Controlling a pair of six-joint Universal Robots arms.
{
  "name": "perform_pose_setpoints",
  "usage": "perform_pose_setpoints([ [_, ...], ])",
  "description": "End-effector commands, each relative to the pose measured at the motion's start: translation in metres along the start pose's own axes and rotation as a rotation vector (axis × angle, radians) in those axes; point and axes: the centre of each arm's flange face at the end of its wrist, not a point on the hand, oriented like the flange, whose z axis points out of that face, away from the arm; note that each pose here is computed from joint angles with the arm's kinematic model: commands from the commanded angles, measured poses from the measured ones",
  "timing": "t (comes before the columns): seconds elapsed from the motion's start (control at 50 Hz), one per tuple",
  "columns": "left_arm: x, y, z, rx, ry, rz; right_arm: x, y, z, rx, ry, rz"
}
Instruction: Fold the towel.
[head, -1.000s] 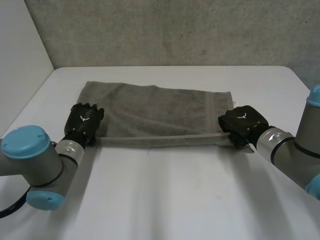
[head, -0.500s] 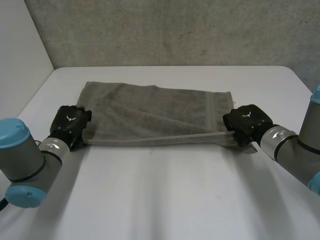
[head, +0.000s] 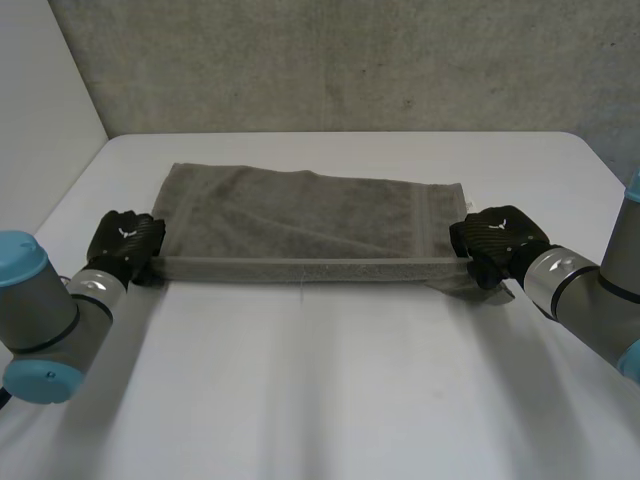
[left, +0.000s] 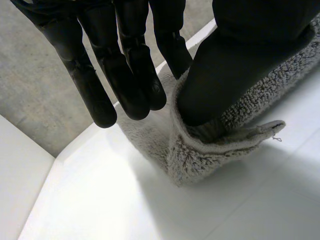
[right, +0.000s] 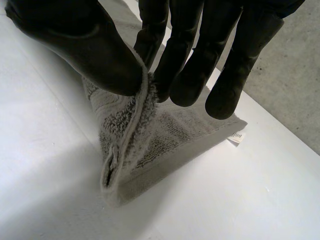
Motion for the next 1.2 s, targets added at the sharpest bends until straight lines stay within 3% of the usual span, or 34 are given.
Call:
perform_pose_setpoints([
  [0.02, -0.009, -0.005, 0.0, 0.011, -0.023, 0.0, 0.005, -0.001, 0.0, 0.002, 0.018, 0.01],
  [0.14, -0.028, -0.055, -0.014, 0.138, -0.08, 0.029, 0.02, -0.029, -0.008, 0.074, 0.071, -0.008],
  [0.18, -0.035, -0.075, -0.023, 0.19, -0.104, 0.041, 0.034, -0.073, -0.035, 0.187, 0.124, -0.052],
  [0.28, -0.055, -0.161, -0.072, 0.42, -0.171, 0.055, 0.05, -0.129, -0.083, 0.294, 0.191, -0.098],
  [0.34, -0.058, -0.176, -0.083, 0.461, -0.172, 0.051, 0.055, -0.152, -0.108, 0.302, 0.197, -0.109],
  [0.46, -0.053, -0.2, -0.108, 0.473, -0.061, 0.062, 0.064, -0.158, -0.119, 0.237, 0.169, -0.147],
  [0.56, -0.039, -0.164, -0.076, 0.313, 0.052, 0.026, 0.062, -0.129, -0.09, 0.071, 0.076, -0.226],
  [0.72, -0.018, -0.102, -0.028, 0.075, 0.154, -0.019, 0.052, -0.103, -0.046, -0.047, 0.03, -0.274],
  [0.9, -0.022, -0.086, 0.031, 0.017, 0.069, 0.053, 0.034, -0.087, 0.013, -0.041, -0.01, -0.294],
  [0.94, -0.021, -0.095, 0.041, 0.049, 0.047, 0.067, 0.037, -0.1, 0.038, 0.065, 0.08, -0.338],
  [0.96, -0.023, -0.113, 0.05, 0.119, 0.019, 0.074, 0.037, -0.1, 0.038, 0.066, 0.08, -0.338],
  [1.0, -0.031, -0.136, 0.059, 0.222, -0.027, 0.084, 0.057, -0.135, 0.052, 0.269, 0.275, -0.387],
  [1.02, -0.034, -0.161, 0.064, 0.344, -0.067, 0.091, 0.057, -0.135, 0.052, 0.27, 0.277, -0.387],
  [1.04, -0.041, -0.182, 0.068, 0.47, -0.119, 0.089, 0.069, -0.158, 0.052, 0.395, 0.384, -0.399],
  [1.06, -0.041, -0.182, 0.068, 0.471, -0.119, 0.089, 0.069, -0.158, 0.052, 0.396, 0.385, -0.399],
  [1.1, -0.056, -0.236, 0.057, 0.76, -0.229, 0.063, 0.089, -0.202, 0.035, 0.641, 0.565, -0.392],
  [1.12, -0.056, -0.237, 0.057, 0.762, -0.229, 0.063, 0.089, -0.203, 0.035, 0.642, 0.566, -0.391],
  [1.14, -0.068, -0.265, 0.043, 0.904, -0.276, 0.035, 0.094, -0.222, 0.017, 0.728, 0.607, -0.379],
  [1.2, -0.086, -0.293, 0.016, 1.043, -0.317, -0.027, 0.1, -0.243, -0.018, 0.808, 0.618, -0.332],
])
